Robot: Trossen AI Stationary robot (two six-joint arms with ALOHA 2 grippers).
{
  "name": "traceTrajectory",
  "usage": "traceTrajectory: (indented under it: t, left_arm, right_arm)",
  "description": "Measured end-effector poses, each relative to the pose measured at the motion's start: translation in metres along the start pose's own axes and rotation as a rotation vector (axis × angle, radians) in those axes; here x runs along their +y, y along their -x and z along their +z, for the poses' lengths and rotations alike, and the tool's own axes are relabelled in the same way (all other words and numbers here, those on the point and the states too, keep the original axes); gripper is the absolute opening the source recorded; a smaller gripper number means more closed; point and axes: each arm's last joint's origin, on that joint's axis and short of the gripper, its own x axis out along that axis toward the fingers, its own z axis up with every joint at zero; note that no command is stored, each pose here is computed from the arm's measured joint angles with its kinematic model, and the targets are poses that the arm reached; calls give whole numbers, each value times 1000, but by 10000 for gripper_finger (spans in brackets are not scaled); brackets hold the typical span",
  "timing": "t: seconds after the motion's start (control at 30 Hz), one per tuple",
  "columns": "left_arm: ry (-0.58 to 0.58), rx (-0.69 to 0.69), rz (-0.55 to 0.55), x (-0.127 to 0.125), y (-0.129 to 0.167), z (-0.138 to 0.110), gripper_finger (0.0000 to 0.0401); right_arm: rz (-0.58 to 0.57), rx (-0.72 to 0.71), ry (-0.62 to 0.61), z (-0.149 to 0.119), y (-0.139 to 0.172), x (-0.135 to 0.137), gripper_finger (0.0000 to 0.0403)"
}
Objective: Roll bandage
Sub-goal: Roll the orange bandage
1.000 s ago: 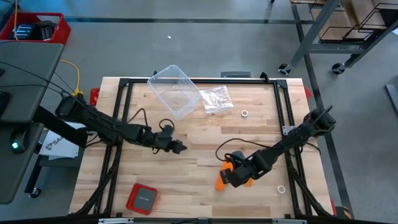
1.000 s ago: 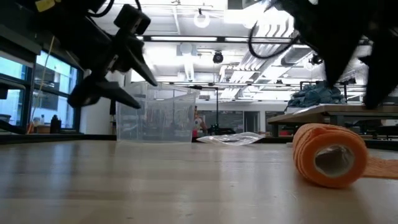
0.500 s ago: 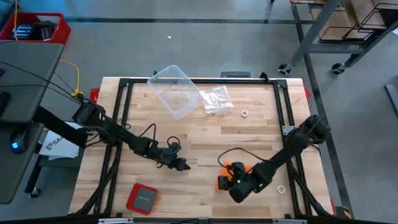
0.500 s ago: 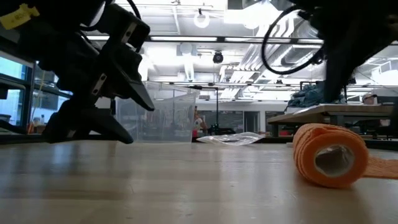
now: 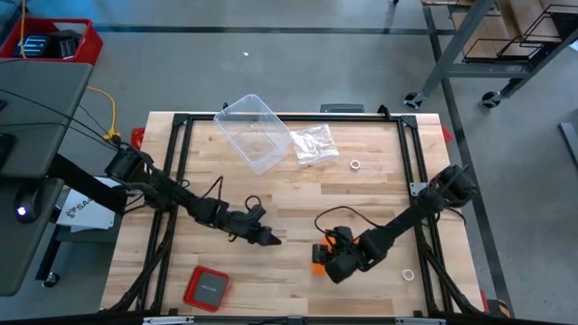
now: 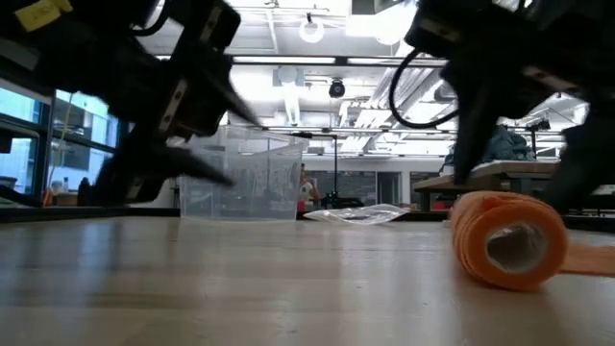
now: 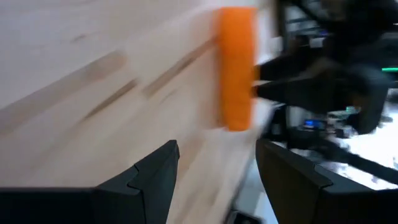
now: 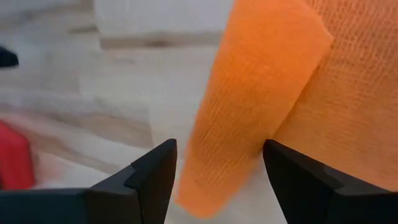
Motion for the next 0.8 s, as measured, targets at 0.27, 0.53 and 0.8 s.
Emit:
traceTrajectory:
  t: [0.27,0.53,0.8]
  left_arm:
    - [-155,-154,-226,-44,39,43,211]
    - [-317,-309,-261,-69,107,68,211]
    - [-305,-232,-13,-49,117,49,211]
  right_arm:
    - [558,-194,33,32,2,70,234]
    - [752,-224,247,51,32,98,234]
    - [440,-98,257,24,29,56,234]
